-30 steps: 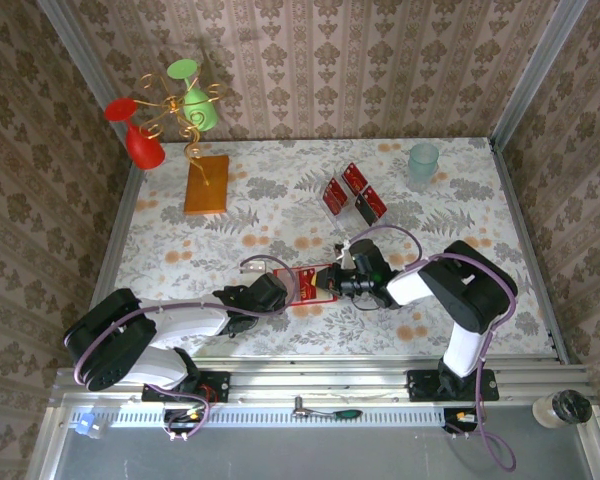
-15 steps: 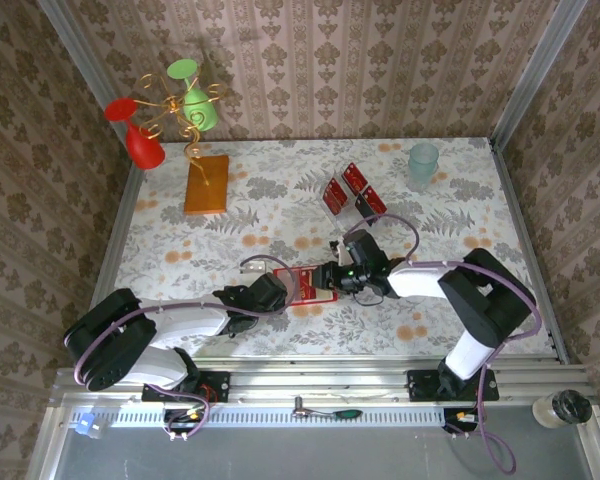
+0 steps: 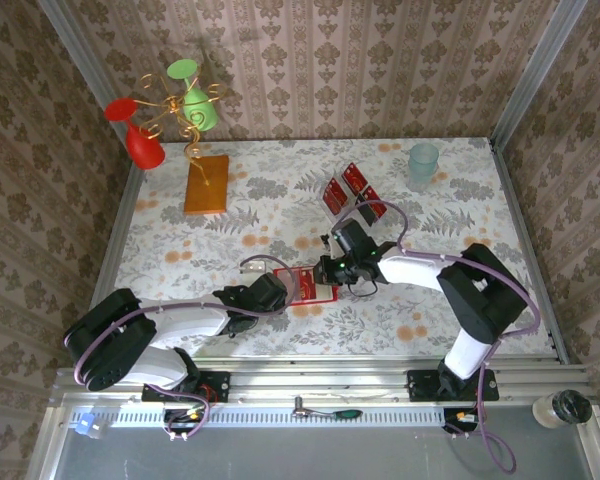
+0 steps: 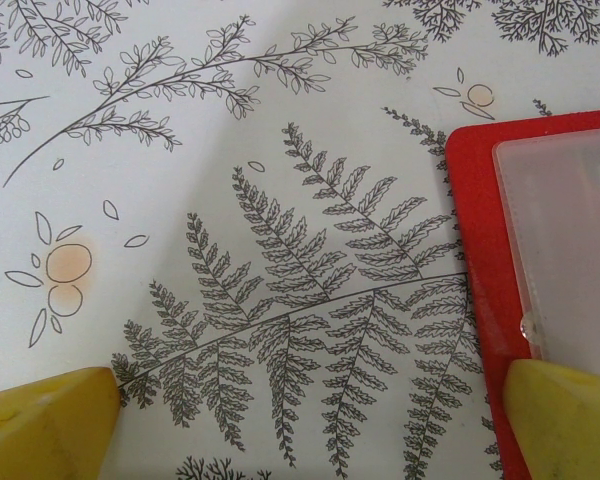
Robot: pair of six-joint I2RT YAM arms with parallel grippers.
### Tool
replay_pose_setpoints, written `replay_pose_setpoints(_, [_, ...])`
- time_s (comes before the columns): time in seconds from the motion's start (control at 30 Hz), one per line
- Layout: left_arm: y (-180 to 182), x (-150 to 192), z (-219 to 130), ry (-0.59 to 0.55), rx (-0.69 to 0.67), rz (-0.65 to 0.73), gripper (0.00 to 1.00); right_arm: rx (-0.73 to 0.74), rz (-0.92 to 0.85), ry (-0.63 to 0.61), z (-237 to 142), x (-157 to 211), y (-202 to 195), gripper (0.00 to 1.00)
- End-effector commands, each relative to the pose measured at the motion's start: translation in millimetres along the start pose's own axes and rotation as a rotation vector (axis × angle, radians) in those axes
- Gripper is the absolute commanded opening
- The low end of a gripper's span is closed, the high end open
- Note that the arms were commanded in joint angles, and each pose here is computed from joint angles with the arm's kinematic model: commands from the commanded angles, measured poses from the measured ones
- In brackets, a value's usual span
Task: Put the credit cards into the card holder
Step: Insert the credit card into the card slot.
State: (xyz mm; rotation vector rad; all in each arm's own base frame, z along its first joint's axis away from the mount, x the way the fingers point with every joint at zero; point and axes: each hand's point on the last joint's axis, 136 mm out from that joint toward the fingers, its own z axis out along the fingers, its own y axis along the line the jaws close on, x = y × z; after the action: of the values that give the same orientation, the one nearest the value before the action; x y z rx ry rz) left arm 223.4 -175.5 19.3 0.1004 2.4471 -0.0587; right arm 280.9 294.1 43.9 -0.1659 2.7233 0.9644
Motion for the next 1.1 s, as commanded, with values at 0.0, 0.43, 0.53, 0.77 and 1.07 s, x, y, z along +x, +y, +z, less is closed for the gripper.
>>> replay_pose_setpoints(0.0, [7, 8, 2, 0.014, -0.032, 0.014, 1.0, 0.039, -0.012, 0.029, 9, 3, -4, 0.06])
replay_pose_setpoints(0.43, [6, 5, 1, 0.004, -0.022, 0.005, 1.0, 0.052, -0.041, 0.107, 39, 16, 8, 0.05])
replay_pose_setpoints(0.53, [9, -1, -3, -0.01, -0.023, -0.007, 1.0, 0.054, -0.041, 0.118, 44, 17, 11, 0.05])
replay_pose_setpoints(0.77, [24, -6, -5, -0.01, -0.044, -0.04, 1.0, 0.048, -0.044, 0.109, 43, 13, 18, 0.05])
replay_pose_setpoints(1.07, [25, 3, 4, 0.016, -0.041, -0.043, 1.0, 0.047, -0.054, 0.039, 18, -9, 25, 0.08])
